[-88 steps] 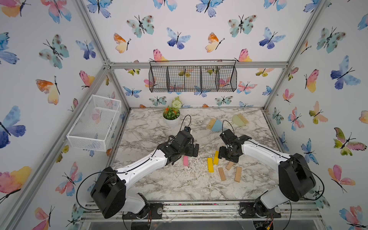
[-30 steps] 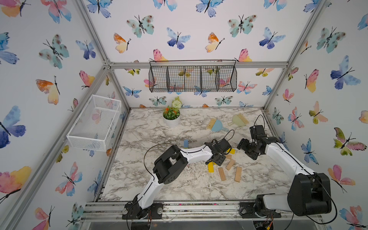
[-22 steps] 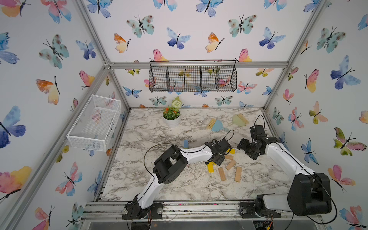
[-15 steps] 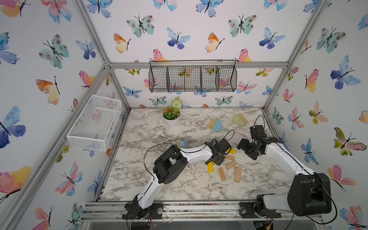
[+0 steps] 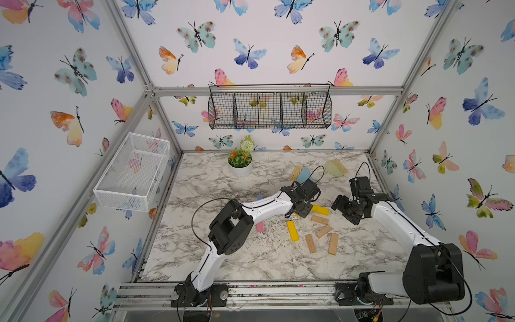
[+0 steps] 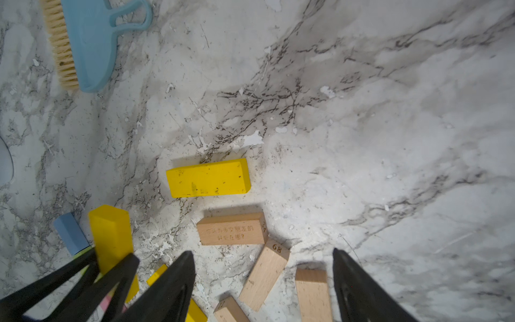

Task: Assemble the letter k with building blocks
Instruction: Pick up the building block from the center of the board, then assemble the building block at the center of the board.

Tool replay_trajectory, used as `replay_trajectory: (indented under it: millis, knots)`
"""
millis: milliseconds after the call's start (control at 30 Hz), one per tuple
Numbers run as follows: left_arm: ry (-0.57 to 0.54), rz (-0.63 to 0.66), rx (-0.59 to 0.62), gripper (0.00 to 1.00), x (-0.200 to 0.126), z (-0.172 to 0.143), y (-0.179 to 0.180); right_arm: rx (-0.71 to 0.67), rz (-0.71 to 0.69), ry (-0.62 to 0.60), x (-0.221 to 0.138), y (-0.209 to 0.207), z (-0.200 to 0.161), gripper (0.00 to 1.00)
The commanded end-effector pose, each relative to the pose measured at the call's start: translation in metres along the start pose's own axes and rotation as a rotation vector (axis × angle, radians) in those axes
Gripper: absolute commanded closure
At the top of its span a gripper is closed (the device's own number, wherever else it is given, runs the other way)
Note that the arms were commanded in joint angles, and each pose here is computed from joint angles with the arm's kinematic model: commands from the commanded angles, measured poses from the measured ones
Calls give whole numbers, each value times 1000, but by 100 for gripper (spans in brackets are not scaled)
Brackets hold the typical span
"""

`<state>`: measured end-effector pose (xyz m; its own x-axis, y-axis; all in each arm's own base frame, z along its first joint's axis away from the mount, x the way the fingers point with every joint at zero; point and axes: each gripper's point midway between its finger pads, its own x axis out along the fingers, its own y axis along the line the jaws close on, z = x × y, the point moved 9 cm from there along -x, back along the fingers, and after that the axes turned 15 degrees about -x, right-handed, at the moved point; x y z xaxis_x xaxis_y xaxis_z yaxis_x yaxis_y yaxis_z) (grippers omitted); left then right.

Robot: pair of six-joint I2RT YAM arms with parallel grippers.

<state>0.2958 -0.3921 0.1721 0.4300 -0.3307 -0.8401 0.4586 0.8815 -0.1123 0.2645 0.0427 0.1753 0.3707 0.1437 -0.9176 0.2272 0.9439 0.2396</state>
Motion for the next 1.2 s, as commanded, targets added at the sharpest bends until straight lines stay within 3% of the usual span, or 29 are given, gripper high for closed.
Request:
replay_trajectory:
  millis: [0, 233, 467, 1167]
  knots:
    - [-51, -26, 29, 68, -35, 20, 11, 11, 16, -3, 0, -1, -3, 21]
    - [-33, -107, 94, 68, -52, 22, 47, 8, 30, 7, 4, -1, -5, 21]
    - [-52, -96, 98, 68, -59, 21, 84, -6, 62, 18, 7, 1, -5, 21]
    - [84, -44, 69, 68, 0, -14, 115, -10, 58, 25, 9, 1, -6, 20]
